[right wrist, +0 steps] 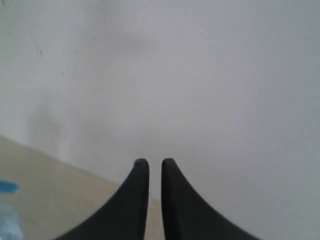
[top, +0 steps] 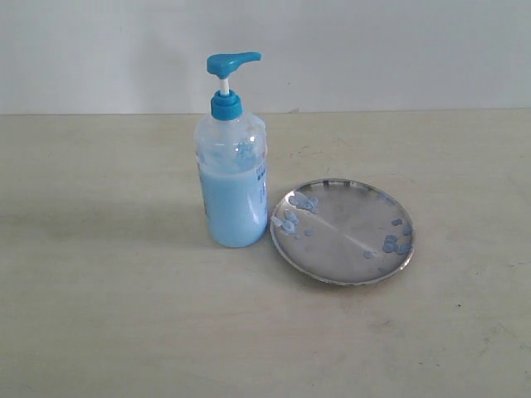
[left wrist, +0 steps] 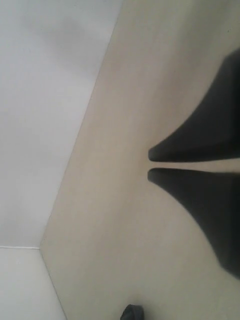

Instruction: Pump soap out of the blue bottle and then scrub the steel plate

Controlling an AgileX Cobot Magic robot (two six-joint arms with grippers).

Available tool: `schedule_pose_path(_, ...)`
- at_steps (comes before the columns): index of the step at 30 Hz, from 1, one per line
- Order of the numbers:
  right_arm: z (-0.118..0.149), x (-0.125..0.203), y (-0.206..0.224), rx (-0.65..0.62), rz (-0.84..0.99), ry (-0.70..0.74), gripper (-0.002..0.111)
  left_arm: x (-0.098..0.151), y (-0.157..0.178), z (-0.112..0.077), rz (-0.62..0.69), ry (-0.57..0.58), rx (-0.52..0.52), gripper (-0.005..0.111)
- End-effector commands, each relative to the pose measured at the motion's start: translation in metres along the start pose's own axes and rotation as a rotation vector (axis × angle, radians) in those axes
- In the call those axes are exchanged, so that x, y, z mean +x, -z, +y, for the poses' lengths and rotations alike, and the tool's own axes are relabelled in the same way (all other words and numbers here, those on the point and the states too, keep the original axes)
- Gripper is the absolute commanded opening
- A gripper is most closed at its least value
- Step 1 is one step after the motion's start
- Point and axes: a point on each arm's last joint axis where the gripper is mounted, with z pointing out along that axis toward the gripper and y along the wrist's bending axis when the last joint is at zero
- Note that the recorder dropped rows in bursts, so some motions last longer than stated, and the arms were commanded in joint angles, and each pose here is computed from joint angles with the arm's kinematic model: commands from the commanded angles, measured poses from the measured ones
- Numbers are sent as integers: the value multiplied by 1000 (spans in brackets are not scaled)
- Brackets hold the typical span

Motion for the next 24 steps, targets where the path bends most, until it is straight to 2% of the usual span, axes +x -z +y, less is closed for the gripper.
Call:
schedule_pose_path(1, 31, 76, -86, -45, 418, 149, 0, 1, 0, -1, -1, 14, 21, 4)
schedule_pose_path(5, 62, 146, -145, -160, 735, 232, 0, 1, 0, -1, -1, 14, 21, 4)
schedule_pose_path(9, 78, 178, -179, -190, 818, 175, 0, 1, 0, -1, -2, 10, 21, 4)
schedule_pose_path(12, 87, 191, -197, -243, 905, 103, 0, 1, 0, -1, -2, 10, 21, 4)
schedule_pose_path(14, 89, 200, -204, -277, 1031, 143, 0, 1, 0, -1, -2, 10, 21, 4)
schedule_pose_path(18, 81, 202, -207, -237, 1241, 255, 0, 1, 0, -2, -3, 10, 25, 4)
schedule_pose_path(21, 76, 200, -218, -206, 1245, 276, 0, 1, 0, -2, -3, 10, 25, 4)
schedule_pose_path(24, 80, 196, -239, -220, 1160, 181, 0, 0, 0, -2, -4, 6, 24, 4)
